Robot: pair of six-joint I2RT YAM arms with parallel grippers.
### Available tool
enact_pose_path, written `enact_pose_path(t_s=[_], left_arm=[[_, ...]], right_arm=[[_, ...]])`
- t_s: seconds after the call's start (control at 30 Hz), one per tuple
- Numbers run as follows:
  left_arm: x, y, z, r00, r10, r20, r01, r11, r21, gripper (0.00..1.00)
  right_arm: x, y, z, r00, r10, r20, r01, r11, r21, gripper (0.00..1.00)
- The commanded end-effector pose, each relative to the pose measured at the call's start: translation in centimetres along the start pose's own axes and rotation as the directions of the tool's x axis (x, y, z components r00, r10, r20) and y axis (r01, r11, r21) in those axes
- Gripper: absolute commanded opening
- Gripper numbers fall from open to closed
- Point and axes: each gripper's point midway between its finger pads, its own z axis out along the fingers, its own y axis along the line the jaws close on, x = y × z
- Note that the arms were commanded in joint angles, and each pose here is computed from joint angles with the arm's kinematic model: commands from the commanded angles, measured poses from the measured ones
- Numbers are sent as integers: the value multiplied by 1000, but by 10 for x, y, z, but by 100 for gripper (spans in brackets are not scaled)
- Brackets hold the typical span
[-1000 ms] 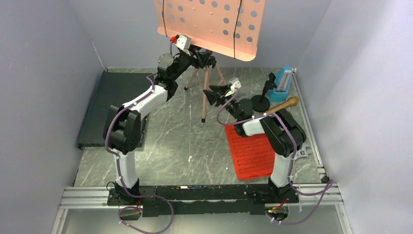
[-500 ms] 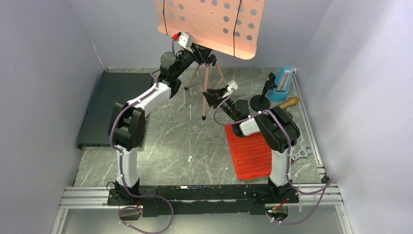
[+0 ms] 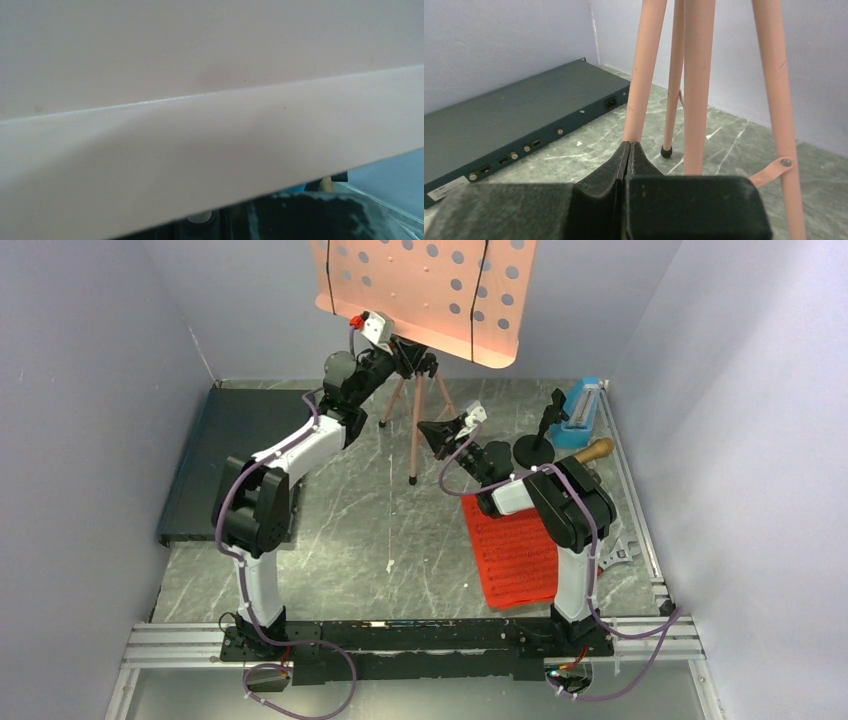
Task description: Pack up the instrument practice props
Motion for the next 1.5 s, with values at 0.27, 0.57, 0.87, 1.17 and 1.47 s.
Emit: enact_pose_path(t_s=[0.27, 0.57, 0.87, 1.17, 1.47], left_arm=[[-75, -55, -23, 996, 45, 70, -51, 995, 81, 3], [-73, -49, -36, 998, 47, 35, -47, 999, 2, 3], [-76, -46, -44, 998, 55, 36, -53, 998, -34, 3], [-69, -45, -52, 998, 48, 29, -46, 998, -48, 3], [-67, -48, -60, 999, 29, 16, -28, 998, -47, 3]], right_arm=[[-74, 28, 16, 981, -43, 187, 63, 993, -104, 0], [-66, 53, 0, 987, -6, 158, 23, 994, -105, 22], [-46, 64, -14, 991, 27, 131, -24, 999, -27, 37], [-53, 78, -37, 990, 11, 140, -5, 999, -41, 42], [-43, 76, -21, 991, 14, 133, -16, 1000, 8, 44]])
